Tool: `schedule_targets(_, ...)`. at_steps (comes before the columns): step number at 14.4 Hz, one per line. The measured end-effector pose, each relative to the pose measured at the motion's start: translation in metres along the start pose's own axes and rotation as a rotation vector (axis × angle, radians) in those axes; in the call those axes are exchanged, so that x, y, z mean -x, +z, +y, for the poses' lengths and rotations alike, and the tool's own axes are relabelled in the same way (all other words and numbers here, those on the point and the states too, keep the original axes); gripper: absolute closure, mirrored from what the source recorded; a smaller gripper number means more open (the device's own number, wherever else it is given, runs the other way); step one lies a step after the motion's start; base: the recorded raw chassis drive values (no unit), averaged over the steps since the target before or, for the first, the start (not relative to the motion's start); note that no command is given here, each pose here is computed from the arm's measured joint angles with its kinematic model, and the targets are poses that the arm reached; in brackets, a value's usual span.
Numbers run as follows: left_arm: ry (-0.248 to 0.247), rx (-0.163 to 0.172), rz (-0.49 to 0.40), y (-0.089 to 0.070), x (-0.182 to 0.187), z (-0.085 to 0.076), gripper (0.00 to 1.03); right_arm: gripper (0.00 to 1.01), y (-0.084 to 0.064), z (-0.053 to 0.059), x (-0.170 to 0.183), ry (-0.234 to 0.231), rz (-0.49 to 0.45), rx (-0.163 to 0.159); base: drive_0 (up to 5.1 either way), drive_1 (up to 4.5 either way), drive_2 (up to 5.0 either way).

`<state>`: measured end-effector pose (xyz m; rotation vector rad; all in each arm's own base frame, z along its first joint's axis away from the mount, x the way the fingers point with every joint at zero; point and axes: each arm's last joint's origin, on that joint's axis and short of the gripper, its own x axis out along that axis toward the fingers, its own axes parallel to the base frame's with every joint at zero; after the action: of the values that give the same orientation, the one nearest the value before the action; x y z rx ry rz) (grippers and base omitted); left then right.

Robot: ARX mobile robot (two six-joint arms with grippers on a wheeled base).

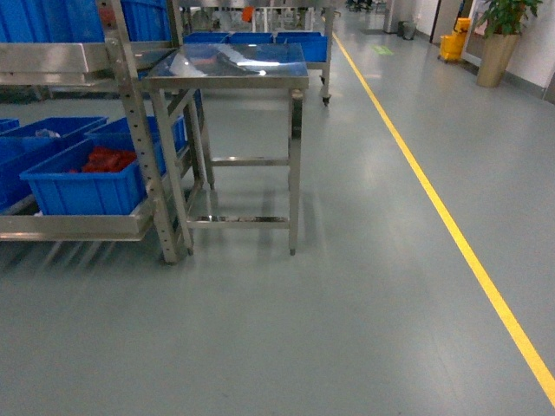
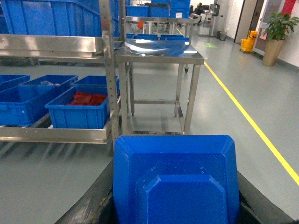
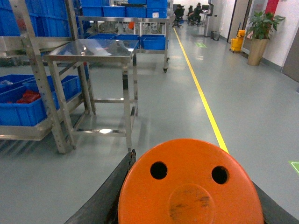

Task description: Sort blue parts and orange caps into right shelf containers

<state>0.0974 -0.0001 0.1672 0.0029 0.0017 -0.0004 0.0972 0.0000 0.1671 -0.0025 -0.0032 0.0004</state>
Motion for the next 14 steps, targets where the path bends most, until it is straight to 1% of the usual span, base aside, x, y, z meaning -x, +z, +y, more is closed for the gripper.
schedule_targets(14, -0.001, 0.000, 0.001, -0.0001, 0.0000, 0.0000, 0.60, 0.57, -0.0002, 0.0000, 0.0000, 0.000, 0.002, 0.000, 0.0, 4.22, -4.2)
